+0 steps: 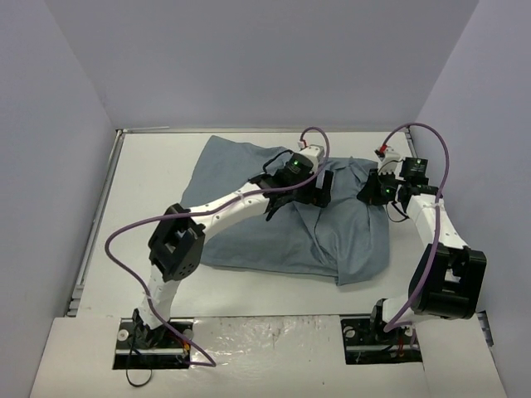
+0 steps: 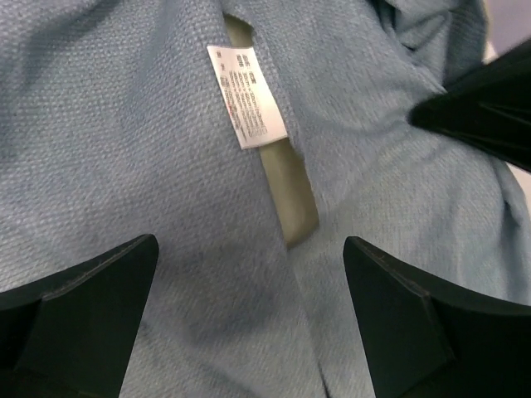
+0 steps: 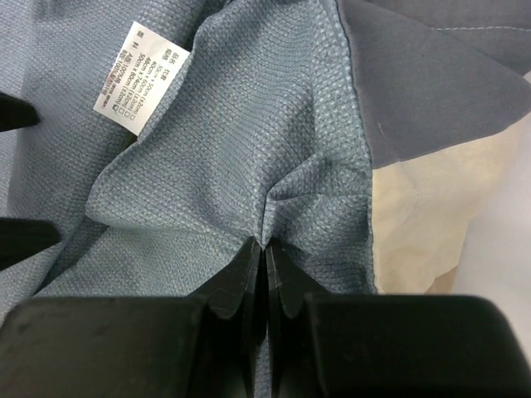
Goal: Remove the pillowcase from the pillow
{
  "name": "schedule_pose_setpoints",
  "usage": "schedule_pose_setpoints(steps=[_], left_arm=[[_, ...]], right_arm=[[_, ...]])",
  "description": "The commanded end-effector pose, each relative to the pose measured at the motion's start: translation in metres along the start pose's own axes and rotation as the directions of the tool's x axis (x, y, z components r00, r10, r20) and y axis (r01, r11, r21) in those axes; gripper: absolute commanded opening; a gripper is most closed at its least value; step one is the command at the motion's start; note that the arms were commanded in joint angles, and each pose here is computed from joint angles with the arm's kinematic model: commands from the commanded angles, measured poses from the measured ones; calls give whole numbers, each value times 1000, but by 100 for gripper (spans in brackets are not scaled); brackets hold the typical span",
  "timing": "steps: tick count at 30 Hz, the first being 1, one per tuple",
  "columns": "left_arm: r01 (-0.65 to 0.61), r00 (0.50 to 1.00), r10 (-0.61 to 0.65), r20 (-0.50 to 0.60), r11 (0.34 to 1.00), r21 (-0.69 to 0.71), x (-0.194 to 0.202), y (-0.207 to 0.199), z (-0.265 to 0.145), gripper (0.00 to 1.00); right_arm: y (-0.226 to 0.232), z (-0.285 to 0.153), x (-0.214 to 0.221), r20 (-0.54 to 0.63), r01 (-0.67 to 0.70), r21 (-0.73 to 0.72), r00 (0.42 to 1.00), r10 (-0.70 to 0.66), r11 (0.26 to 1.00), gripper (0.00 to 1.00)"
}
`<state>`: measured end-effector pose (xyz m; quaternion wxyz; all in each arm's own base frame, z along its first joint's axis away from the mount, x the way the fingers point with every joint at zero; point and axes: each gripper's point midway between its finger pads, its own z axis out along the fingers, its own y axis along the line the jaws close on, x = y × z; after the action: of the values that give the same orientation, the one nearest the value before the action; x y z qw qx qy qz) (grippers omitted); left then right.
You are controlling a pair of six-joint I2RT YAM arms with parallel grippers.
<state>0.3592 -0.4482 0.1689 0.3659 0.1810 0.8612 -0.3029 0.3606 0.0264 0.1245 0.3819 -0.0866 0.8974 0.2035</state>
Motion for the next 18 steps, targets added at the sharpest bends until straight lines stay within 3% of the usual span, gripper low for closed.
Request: schedule_pose_setpoints(steps=[1,4,6,7,8,9,10,11,18], left_arm=[[-28,1000,28,-3,983,-182,-4,29,1,92],[-46,998,39,-39,978,-205,7,37,13,80],[-53,997,42,-58,977,-207,14,39,20,60],[-68,996,55,-63,973,-220,15,42,20,41],[-75,996,61,-66,970,-232,16,44,21,33],[-84,995,69,-70,965,-249,17,50,20,15],[-88,995,72,-70,958,-272,18,56,18,8],[-87,996,74,-53,949,-302,14,63,15,3],[-17,999,35,36,910,-415,-5,112,-38,2]], right_arm=[[18,-5,-2,14,13,-82,1000,-12,997,0],[25,-14,-10,46,41,-108,998,-36,993,0],[35,-24,-19,84,78,-147,994,-66,986,0],[34,-29,-20,92,89,-149,993,-76,985,0],[35,-35,-22,105,95,-152,991,-80,984,0],[36,-44,-27,131,109,-164,988,-88,980,0],[35,-48,-25,130,115,-165,987,-94,980,0],[34,-55,-28,144,126,-156,984,-104,980,0],[-21,-67,-11,103,21,-1,994,-21,1000,0]])
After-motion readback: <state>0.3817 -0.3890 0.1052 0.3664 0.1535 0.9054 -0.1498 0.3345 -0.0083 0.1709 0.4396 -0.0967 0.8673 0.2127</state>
